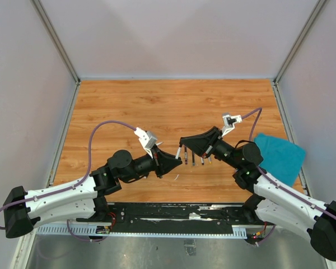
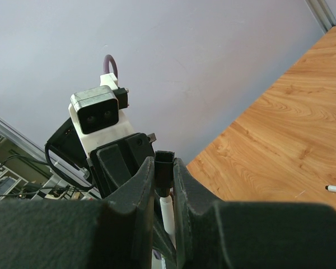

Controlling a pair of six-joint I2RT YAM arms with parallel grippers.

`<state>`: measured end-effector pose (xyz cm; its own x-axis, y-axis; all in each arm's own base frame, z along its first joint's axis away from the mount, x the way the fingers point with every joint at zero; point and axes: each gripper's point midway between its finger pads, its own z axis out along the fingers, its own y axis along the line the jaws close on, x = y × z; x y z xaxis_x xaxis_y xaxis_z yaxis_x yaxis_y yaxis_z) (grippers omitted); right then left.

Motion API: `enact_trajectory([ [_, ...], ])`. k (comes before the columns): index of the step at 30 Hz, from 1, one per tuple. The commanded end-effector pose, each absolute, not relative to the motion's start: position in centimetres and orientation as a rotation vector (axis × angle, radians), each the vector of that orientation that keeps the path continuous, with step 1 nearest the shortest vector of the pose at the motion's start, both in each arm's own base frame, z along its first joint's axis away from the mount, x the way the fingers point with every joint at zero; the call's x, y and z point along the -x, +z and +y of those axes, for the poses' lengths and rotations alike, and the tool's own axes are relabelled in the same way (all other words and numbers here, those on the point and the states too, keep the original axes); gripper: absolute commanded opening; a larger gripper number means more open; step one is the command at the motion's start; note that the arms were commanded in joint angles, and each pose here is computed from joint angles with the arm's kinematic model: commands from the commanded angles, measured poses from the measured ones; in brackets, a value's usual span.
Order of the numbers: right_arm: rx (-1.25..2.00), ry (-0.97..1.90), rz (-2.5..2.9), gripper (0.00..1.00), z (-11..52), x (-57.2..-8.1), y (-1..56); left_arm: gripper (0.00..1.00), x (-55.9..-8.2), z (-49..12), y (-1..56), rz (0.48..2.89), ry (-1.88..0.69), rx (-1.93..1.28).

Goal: Insert the pens into the pen caps
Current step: Insert the pen cap onto the pen.

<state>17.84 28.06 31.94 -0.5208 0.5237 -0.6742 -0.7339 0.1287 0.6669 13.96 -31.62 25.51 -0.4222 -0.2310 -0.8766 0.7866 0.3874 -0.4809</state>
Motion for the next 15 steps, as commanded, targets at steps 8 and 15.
enact_trajectory([
  [8, 0.249, 1.637, 1.386, 0.01, 28.3, -17.3, 32.4, 0.00, -13.8, -31.5, 26.7, 1.570, -1.262, -0.483],
  [15, 0.270, 1.660, 1.426, 0.01, 28.7, -16.9, 31.1, 0.00, -14.2, -31.5, 28.3, 1.523, -1.281, -0.436],
])
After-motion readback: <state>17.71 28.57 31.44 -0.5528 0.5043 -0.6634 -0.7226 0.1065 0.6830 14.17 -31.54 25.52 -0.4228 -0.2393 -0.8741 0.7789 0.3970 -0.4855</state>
